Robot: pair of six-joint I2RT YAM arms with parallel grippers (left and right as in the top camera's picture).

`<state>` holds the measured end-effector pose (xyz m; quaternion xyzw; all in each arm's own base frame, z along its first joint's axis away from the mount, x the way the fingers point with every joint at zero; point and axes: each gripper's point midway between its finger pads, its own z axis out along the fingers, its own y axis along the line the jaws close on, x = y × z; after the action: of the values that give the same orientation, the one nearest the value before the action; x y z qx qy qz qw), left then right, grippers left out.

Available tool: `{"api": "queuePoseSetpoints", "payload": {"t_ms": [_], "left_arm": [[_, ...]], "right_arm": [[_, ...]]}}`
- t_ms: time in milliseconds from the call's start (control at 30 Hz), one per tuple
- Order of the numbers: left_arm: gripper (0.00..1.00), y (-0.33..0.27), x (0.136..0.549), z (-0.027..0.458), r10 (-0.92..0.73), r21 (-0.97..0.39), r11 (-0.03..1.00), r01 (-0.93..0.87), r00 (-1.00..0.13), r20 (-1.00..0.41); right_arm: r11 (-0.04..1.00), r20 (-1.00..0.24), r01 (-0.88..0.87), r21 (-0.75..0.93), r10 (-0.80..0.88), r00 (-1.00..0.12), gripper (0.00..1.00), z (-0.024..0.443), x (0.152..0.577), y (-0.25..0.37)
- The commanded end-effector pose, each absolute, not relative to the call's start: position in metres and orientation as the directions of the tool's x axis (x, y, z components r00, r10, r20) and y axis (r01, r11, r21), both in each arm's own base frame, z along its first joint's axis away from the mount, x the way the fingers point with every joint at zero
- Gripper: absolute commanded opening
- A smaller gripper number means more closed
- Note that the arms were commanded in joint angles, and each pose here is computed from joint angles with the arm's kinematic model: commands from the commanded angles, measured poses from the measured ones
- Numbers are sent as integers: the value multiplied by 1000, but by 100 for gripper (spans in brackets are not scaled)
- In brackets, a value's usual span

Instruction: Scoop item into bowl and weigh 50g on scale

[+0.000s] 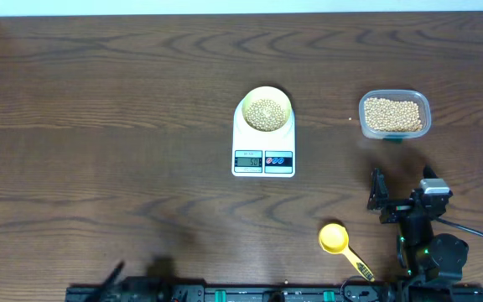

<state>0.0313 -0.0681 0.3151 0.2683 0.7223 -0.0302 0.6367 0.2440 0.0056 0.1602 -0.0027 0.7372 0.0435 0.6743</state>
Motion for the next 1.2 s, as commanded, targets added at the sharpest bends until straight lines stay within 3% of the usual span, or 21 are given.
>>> {"api": "queuePoseSetpoints", "payload": {"t_ms": [0, 267, 467, 1167], "left_arm": [[100, -67, 69, 298, 265, 196, 886, 420, -113, -958], [100, -65, 142, 261, 226, 160, 897, 411, -116, -967], [100, -64, 172, 242, 167, 110, 912, 396, -113, -979], [100, -63, 210, 191, 164, 111, 915, 388, -105, -981]], "right_arm": [[996, -995, -68, 49, 43, -89, 99, 159, 244, 6], [996, -995, -68, 49, 43, -89, 99, 159, 244, 6], [996, -995, -68, 49, 43, -89, 99, 159, 244, 6], [996, -995, -68, 49, 43, -89, 99, 159, 244, 6]]}}
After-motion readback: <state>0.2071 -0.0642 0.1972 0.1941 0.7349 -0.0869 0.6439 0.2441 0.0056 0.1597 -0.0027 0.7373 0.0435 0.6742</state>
